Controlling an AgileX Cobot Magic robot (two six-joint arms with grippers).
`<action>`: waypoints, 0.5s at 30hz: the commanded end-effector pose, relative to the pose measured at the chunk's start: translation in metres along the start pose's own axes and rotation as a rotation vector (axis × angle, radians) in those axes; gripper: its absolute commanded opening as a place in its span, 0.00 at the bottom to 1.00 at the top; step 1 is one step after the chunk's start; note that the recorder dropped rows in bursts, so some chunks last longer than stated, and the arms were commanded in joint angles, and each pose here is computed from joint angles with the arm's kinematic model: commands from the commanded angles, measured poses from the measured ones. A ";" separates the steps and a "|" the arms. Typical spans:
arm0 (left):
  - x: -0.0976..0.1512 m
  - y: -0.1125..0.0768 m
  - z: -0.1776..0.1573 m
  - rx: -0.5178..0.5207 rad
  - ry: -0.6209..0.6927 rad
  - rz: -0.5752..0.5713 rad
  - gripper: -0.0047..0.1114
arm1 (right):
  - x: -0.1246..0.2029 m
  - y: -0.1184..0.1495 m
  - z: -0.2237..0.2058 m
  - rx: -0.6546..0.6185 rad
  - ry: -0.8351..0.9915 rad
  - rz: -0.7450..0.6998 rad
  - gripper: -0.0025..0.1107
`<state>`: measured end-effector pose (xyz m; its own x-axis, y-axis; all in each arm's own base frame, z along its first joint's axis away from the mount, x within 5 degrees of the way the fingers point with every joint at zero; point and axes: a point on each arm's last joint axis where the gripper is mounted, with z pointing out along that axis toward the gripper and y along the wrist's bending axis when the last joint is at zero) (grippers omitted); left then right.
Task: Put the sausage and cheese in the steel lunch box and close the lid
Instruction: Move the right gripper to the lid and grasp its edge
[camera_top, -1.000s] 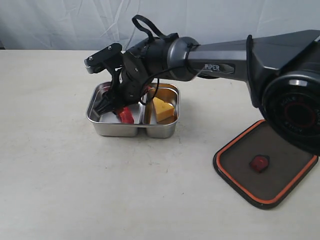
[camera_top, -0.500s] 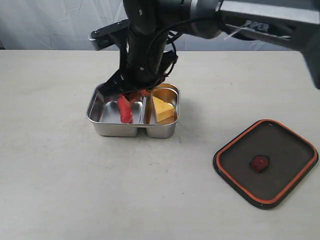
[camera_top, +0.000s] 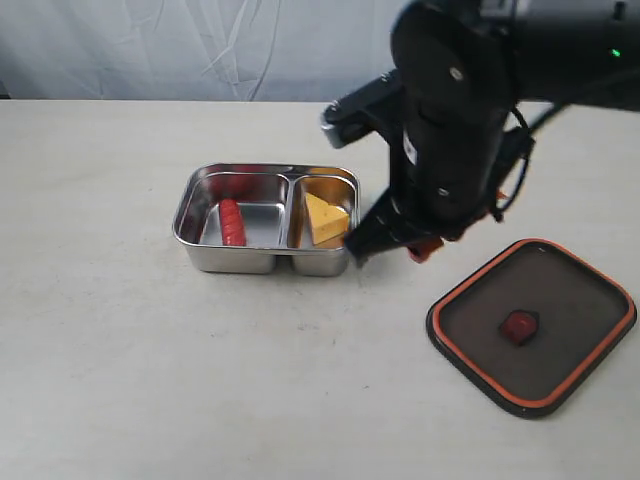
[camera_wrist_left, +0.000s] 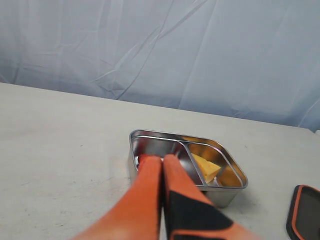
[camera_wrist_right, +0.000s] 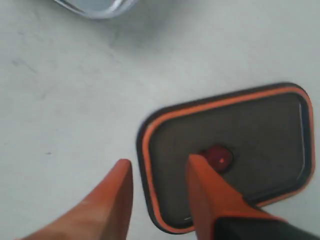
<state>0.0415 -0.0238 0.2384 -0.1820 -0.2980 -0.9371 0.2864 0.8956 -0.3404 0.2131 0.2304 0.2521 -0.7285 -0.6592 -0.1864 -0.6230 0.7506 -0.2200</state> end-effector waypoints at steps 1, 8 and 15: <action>0.000 0.000 0.000 0.006 -0.010 -0.002 0.04 | 0.030 -0.014 0.027 -0.013 -0.044 0.134 0.41; 0.000 0.000 0.000 0.006 -0.010 -0.002 0.04 | 0.044 -0.026 0.084 -0.102 0.028 0.262 0.43; 0.000 0.000 0.000 0.006 -0.010 -0.002 0.04 | 0.031 -0.013 0.116 -0.160 -0.023 0.291 0.43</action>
<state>0.0415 -0.0238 0.2384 -0.1820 -0.2980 -0.9371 0.2864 0.8956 -0.3404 0.2285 0.1919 0.1490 -0.8735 -0.4273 -0.2334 -0.4346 0.9003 -0.0218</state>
